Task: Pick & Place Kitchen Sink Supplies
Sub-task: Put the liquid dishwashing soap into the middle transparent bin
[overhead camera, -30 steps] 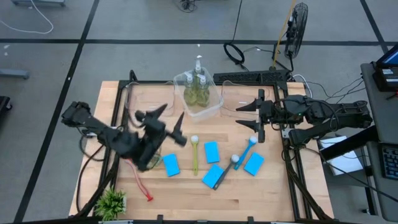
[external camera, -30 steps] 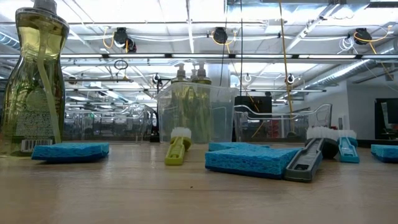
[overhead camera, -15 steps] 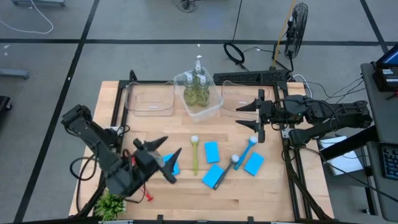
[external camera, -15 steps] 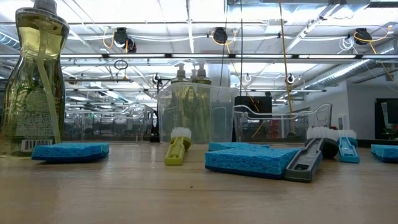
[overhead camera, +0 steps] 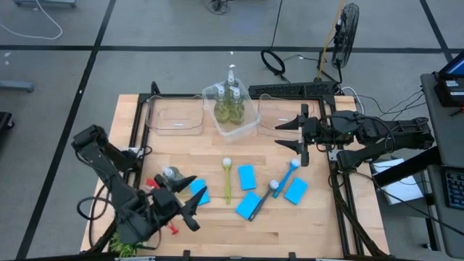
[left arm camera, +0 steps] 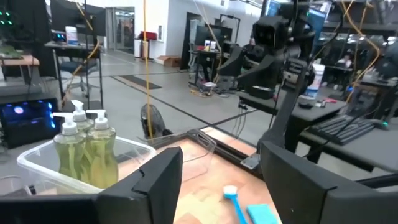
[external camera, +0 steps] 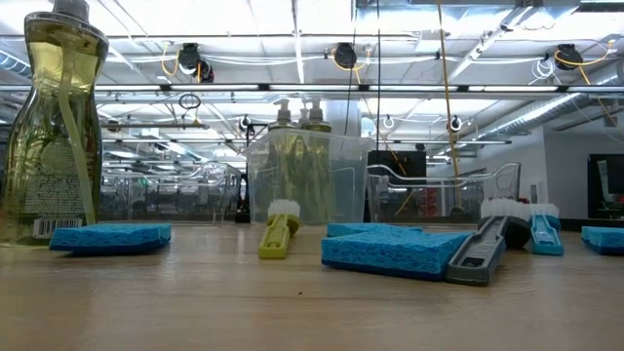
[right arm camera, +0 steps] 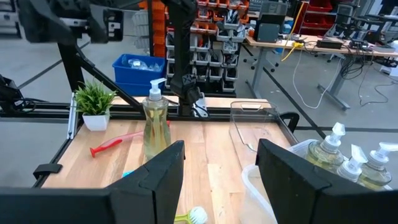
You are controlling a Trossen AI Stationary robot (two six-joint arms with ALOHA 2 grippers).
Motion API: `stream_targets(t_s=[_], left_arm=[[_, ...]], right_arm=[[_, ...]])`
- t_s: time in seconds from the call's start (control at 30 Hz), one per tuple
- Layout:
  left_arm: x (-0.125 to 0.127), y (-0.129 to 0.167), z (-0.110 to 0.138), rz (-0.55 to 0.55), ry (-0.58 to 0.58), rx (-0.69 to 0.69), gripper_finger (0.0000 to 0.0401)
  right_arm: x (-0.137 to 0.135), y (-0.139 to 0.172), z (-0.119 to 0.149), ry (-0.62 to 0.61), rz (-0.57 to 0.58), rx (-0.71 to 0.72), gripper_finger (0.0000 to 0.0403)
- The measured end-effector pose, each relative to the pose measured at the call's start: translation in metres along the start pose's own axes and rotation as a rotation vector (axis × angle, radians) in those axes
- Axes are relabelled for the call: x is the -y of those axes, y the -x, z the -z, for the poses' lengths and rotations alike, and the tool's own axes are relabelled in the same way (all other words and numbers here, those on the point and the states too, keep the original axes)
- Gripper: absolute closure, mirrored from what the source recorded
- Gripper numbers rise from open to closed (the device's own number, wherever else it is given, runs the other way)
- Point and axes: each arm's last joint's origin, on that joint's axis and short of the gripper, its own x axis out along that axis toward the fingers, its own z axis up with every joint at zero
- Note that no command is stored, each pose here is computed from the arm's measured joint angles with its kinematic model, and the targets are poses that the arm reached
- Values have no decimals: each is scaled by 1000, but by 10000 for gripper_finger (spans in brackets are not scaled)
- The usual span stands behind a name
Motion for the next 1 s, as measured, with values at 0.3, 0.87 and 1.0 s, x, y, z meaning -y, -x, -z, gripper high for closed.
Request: stream_targets(t_s=[0.3, 0.87, 1.0], left_arm=[[12, 7, 26, 18, 4, -4, 213], [-4, -81, 47, 547, 247, -657, 231], [-17, -79, 60, 490, 370, -1031, 231]], right_arm=[[0, 0, 0, -1, 0, 0, 211], [0, 0, 0, -10, 0, 2, 211], [0, 0, 0, -9, 0, 0, 211]])
